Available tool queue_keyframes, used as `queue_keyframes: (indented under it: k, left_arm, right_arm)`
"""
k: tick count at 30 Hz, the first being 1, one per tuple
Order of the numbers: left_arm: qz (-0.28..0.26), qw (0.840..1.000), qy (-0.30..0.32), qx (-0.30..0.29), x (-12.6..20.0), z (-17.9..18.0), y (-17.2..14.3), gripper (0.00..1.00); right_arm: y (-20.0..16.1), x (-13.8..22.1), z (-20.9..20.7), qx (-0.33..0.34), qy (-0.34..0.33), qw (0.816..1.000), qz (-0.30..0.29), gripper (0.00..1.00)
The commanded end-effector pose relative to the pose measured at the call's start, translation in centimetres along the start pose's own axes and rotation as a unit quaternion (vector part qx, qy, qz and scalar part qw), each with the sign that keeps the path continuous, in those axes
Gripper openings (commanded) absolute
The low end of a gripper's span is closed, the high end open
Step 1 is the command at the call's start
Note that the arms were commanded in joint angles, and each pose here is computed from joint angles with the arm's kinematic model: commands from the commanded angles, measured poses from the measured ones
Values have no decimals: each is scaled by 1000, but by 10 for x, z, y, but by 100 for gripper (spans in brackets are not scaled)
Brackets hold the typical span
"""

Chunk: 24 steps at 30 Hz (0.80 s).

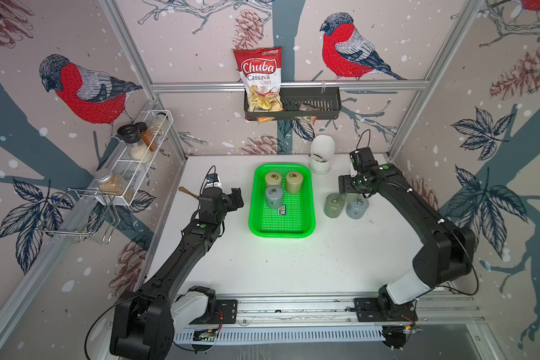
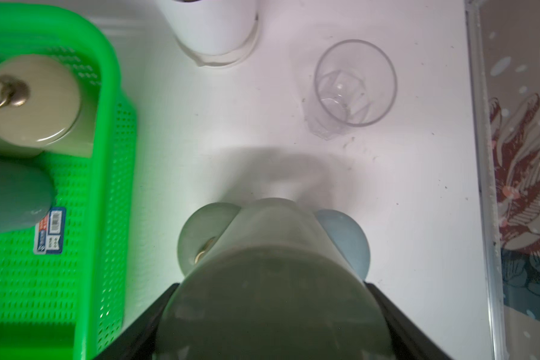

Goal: Take the tea canister out of the basket
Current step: Place the tea canister at the center of the board.

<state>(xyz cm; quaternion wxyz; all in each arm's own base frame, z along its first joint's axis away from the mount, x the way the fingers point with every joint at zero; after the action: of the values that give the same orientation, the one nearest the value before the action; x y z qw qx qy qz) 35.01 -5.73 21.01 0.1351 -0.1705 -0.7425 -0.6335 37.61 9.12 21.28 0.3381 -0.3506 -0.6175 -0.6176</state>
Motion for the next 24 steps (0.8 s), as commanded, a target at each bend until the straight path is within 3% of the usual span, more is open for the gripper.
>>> queue_keyframes:
  k: [1,11,24]
  left_arm:
    - [-18,1000,-16,2,-1,-7,11,97]
    - [-13,1000,-22,-3,-6,-11,15,97]
    - [-7,1000,-18,-10,-10,-11,17,97]
  right_arm:
    - [15,5,-21,-37,-18,998,-41,0]
    - [2,-9,-97,-108,-84,990,-30,0]
    - [-19,-50,-129,-144,-80,986,8,0]
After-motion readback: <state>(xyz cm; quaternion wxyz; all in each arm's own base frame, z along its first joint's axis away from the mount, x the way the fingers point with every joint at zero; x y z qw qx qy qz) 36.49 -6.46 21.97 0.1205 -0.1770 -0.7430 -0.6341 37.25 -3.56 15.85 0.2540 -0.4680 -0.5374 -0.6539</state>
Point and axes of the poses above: each gripper's point midway between its finger pads, its own x axis back along the fingers, its own z axis along the line the jaws close on, y = z × x, the point moved 2 cm from there along x, back along the fingers, and after that the axes turned 5 degrees about -x, right-handed, at the moved point
